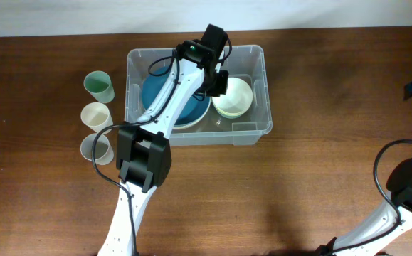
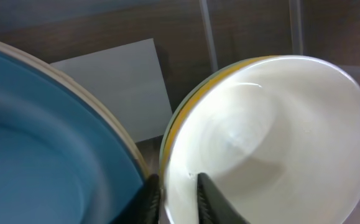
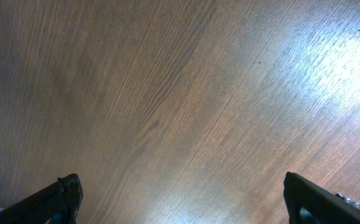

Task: Pack container
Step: 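Lower the white bowl onto the yellow bowl and open the gripper, then move the left gripper to the mint green cup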

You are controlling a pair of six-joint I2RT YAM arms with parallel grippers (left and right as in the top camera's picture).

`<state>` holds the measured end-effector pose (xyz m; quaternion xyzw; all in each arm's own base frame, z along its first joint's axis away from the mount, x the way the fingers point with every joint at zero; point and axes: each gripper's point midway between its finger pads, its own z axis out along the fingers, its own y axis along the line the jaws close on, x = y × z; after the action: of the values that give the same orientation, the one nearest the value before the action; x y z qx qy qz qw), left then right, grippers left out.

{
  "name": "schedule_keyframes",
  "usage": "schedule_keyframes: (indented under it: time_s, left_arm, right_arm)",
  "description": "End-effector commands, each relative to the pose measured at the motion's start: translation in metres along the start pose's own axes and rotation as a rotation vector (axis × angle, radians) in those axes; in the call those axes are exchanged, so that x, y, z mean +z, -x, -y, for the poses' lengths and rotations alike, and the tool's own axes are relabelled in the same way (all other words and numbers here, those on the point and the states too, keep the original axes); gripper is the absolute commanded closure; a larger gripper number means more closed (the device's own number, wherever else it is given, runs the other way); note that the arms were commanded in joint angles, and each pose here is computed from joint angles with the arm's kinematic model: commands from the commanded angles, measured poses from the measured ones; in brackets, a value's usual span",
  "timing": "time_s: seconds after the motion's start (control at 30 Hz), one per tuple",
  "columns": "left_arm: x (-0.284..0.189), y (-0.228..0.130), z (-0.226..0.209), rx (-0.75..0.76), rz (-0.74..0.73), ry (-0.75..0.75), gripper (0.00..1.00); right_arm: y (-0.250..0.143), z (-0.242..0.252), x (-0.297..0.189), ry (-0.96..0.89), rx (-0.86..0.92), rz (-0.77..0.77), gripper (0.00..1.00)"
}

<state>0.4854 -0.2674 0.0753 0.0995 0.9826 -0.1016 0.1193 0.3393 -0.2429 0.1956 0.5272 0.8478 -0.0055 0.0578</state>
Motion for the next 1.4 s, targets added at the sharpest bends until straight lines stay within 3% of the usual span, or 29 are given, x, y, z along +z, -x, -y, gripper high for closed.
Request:
schedule_keyframes:
  time_s: [0.0,0.07,0.13,0.2,0.3,0.43,0.63,0.77,0.93,1.17,1.37]
  left_arm:
    - [-0.006,0.004,0.005,0.024,0.014,-0.019,0.68]
    - [-0.013,0.011,0.003,0.053,0.037,-0.023,0.60]
    - [-0.027,0.021,0.002,0.083,0.073,-0.027,0.35]
    - [-0.048,0.034,-0.001,0.115,0.123,-0.031,0.01]
    - [-0.090,0.058,-0.012,0.142,0.228,-0.010,0.01]
    - [-0.154,0.078,-0.058,0.080,0.365,0.131,0.01]
    - [-0.223,0.056,-0.154,-0.076,0.389,0.337,0.00]
    - [-0.226,0.028,-0.223,-0.239,0.297,0.400,0.00]
    - [-0.221,0.008,-0.286,-0.440,0.247,0.354,0.00]
    - [-0.212,-0.021,-0.342,-0.568,0.170,0.350,0.00]
    - [-0.181,-0.032,-0.356,-0.588,0.083,0.348,0.00]
  right_arm:
    - [0.000,0.004,-0.006,-0.008,-0.004,0.020,0.01]
    - [0.000,0.004,-0.006,-0.008,-0.004,0.020,0.01]
    - [0.000,0.004,-0.006,-0.008,-0.004,0.020,0.01]
    - [0.000,0.004,-0.006,-0.008,-0.004,0.020,0.01]
    - [0.000,0.004,-0.006,-0.008,-0.004,0.020,0.01]
    - [0.000,0.004,-0.006,-0.008,-0.004,0.020,0.01]
    - [0.000,0.004,-0.006,-0.008,-0.004,0.020,0.01]
    - [0.000,0.004,-0.006,-0.008,-0.004,0.020,0.01]
    - [0.000,0.004,-0.006,-0.008,-0.004,0.020,0.01]
    - [0.000,0.004,-0.006,-0.008,-0.004,0.020,0.01]
    - [0.000,0.004,-0.006,-0.008,-0.004,0.020,0.01]
